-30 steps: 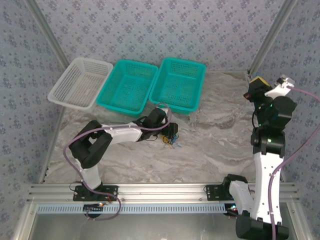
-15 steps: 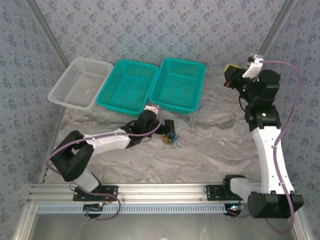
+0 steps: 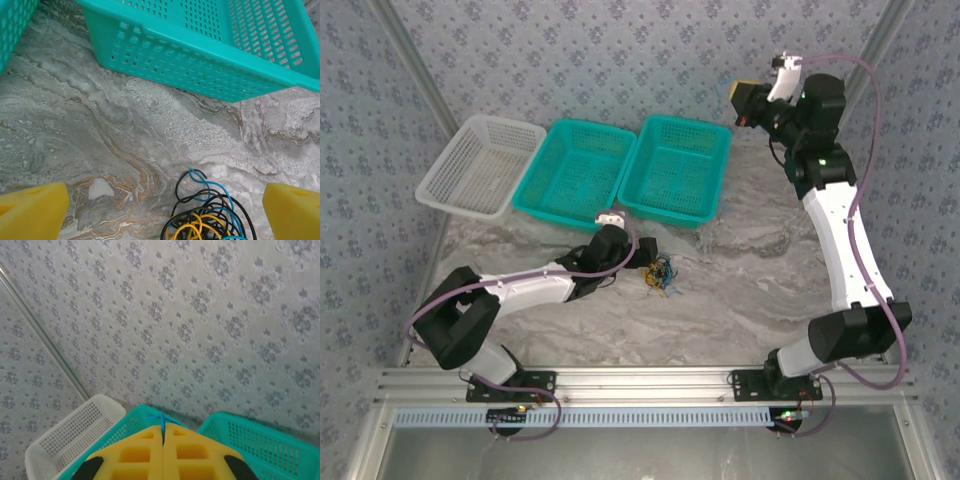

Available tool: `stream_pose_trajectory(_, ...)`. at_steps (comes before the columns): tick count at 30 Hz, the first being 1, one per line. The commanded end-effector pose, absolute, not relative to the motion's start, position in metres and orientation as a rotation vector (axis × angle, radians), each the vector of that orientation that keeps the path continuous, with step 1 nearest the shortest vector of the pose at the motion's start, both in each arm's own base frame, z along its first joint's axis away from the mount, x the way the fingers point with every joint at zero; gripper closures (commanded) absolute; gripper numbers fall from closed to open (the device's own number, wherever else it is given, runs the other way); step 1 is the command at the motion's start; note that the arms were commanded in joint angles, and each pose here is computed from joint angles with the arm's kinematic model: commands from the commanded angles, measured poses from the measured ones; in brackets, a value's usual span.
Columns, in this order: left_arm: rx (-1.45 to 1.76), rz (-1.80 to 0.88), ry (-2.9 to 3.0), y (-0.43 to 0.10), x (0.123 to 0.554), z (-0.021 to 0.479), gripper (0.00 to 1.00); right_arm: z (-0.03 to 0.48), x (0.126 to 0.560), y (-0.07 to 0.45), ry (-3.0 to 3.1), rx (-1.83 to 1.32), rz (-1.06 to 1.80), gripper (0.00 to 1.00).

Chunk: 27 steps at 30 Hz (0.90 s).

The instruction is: Untangle the cables

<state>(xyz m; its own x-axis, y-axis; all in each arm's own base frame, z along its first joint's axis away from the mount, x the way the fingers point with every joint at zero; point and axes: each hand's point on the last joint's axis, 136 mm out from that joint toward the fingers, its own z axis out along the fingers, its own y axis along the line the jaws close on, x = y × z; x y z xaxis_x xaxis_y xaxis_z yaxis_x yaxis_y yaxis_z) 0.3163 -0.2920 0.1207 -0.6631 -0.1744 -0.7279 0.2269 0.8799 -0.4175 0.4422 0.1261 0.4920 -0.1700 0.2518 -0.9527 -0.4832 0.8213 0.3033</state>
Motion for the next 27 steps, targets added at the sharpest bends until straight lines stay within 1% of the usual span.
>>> stream_pose_trajectory(1,-0.002,-0.608,2.173,-0.285,0.318,0.136,0.00,0.528,0.428,0.128,1.542,-0.241,0.631,1.00)
stream_pose_trajectory(5,-0.001,-0.605,2.179,-0.285,0.319,0.134,0.00,0.537,0.424,0.132,1.508,-0.272,0.615,1.00)
stream_pose_trajectory(9,0.000,-0.621,2.186,-0.289,0.322,0.133,0.00,0.527,0.432,0.138,1.528,-0.297,0.604,1.00)
stream_pose_trajectory(14,-0.033,-0.641,2.191,-0.289,0.322,0.129,0.01,0.470,0.467,0.146,1.620,-0.322,0.577,1.00)
stream_pose_trajectory(22,-0.003,-0.655,2.209,-0.293,0.320,0.123,0.00,0.343,0.536,0.164,1.897,-0.325,0.487,1.00)
stream_pose_trajectory(24,0.031,-0.684,2.215,-0.299,0.318,0.123,0.01,0.316,0.544,0.168,1.958,-0.347,0.489,0.95)
stream_pose_trajectory(26,0.059,-0.709,2.225,-0.305,0.317,0.121,0.01,0.292,0.548,0.170,2.025,-0.339,0.502,0.85)
stream_pose_trajectory(27,0.066,-0.720,2.229,-0.307,0.316,0.120,0.01,0.283,0.548,0.171,2.062,-0.343,0.510,0.76)
